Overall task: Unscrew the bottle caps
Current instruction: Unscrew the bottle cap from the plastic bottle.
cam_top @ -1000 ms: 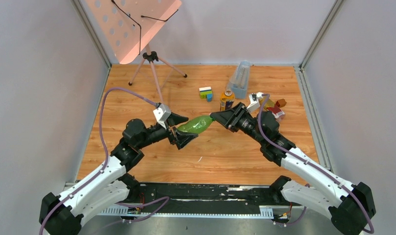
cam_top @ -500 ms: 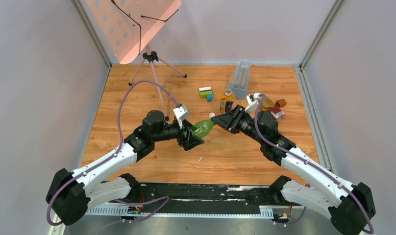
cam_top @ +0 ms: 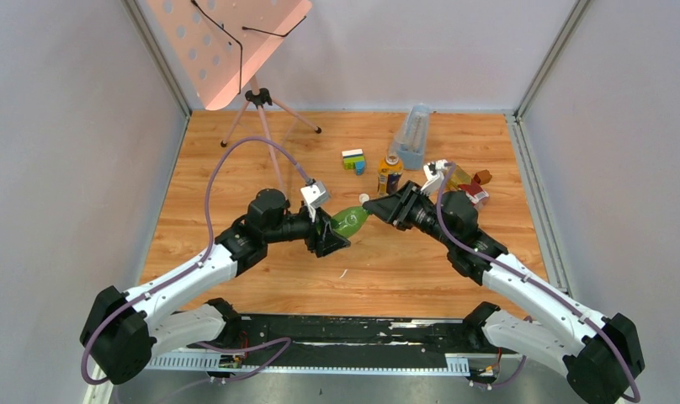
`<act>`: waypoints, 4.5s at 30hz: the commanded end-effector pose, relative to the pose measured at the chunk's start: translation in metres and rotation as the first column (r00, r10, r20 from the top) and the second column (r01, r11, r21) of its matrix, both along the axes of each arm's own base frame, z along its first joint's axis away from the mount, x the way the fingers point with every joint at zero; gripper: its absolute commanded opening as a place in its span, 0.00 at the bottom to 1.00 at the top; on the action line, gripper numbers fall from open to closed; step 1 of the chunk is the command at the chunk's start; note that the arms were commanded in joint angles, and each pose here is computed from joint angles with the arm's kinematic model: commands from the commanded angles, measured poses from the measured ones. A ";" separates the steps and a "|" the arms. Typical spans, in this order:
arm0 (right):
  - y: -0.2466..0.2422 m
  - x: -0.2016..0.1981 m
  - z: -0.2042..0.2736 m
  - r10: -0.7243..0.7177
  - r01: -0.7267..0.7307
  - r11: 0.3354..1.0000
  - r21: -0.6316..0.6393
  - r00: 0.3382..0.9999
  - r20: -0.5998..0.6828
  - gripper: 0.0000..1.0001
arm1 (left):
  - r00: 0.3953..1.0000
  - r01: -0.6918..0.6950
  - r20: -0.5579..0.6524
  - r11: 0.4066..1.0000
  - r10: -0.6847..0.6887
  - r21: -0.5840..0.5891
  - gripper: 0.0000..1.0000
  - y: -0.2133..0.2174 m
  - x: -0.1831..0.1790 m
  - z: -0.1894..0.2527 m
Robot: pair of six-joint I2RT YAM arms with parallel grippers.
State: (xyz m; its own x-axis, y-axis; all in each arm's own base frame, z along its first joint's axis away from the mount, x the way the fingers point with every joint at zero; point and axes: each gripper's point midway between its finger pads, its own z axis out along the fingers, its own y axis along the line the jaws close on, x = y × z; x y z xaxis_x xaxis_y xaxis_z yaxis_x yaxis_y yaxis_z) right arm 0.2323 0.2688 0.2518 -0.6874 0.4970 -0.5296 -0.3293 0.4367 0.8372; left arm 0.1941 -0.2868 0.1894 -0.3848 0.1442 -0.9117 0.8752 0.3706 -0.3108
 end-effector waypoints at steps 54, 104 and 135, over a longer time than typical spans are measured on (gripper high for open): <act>-0.021 -0.050 -0.023 0.508 -0.508 0.861 -0.031 0.861 -0.009 0.04 | 0.952 0.178 0.207 0.959 -0.224 0.219 0.68 -0.016 -0.016 0.003; -0.014 -0.036 -0.037 0.453 -0.452 0.891 0.027 0.888 -0.077 0.45 | 0.926 0.187 0.239 0.903 -0.294 0.387 0.00 -0.008 -0.013 -0.018; -0.011 -0.068 -0.030 0.581 -0.455 0.813 -0.363 0.671 0.460 0.00 | 0.872 0.394 0.225 0.897 -0.434 0.202 0.00 -0.027 -0.055 0.023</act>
